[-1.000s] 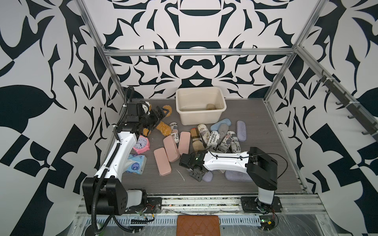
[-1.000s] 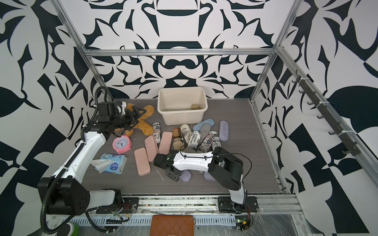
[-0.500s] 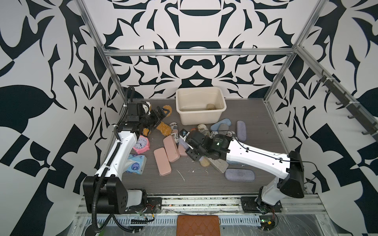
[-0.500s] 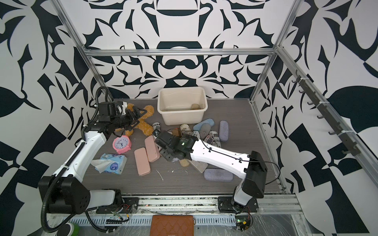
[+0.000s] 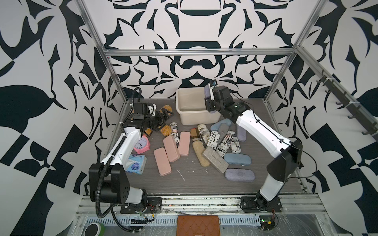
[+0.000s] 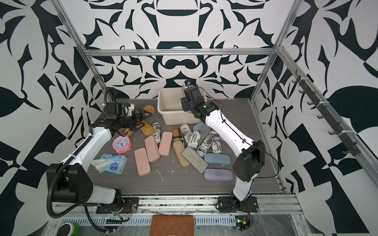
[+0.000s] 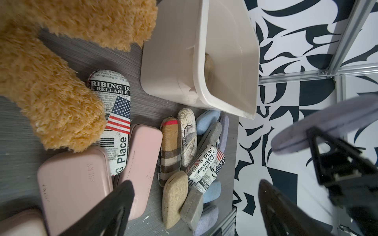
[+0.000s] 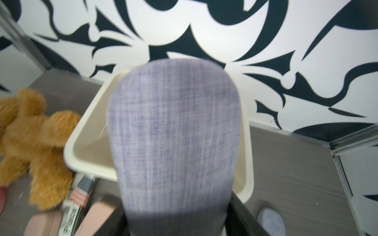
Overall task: Put the glasses cases into the storage boxes
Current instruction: Place the glasses case in the storage box, then pick up the glasses case at the center of the board, then place the glasses case in the storage box.
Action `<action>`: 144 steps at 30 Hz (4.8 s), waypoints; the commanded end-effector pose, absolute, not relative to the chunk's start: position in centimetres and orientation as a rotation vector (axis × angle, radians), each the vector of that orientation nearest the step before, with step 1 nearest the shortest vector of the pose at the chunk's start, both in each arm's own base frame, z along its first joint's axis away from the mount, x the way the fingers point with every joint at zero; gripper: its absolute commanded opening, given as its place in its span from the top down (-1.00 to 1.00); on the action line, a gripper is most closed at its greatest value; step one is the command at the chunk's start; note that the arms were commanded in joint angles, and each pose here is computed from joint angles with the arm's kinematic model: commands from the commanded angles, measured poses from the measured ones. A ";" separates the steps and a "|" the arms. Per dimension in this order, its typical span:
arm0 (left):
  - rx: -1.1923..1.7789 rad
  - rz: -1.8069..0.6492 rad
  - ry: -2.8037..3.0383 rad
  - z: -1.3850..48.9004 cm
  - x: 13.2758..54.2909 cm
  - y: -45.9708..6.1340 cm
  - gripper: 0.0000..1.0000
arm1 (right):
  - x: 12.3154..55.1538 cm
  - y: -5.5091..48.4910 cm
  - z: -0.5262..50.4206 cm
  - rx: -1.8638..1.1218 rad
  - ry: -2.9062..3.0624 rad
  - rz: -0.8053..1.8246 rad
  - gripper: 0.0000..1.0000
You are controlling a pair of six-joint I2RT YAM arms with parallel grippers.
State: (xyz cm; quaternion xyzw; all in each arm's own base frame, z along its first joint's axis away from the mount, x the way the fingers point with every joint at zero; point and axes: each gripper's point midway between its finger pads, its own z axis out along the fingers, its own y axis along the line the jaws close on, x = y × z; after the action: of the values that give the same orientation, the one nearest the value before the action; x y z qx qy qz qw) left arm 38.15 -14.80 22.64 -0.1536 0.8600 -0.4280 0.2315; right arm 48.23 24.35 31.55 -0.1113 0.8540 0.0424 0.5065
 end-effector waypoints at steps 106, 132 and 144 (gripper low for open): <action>0.014 -1.292 2.396 26.1 33.2 -22.7 -0.97 | 43.6 2.3 3.3 0.292 2.872 0.119 -0.40; -0.042 -1.170 2.384 26.1 33.6 -21.2 -0.99 | 48.8 10.5 28.4 0.112 2.300 0.078 0.17; -0.509 -0.938 2.209 25.9 36.2 -11.7 -0.98 | 55.9 25.4 30.4 -0.078 2.178 0.342 0.16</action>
State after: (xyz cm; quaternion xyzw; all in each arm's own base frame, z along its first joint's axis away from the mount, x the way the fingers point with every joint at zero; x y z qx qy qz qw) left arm 35.55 -14.04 26.29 -0.1395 0.8604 -0.3740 0.3167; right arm 55.00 23.48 32.76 -0.0328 0.8728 0.1144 0.4734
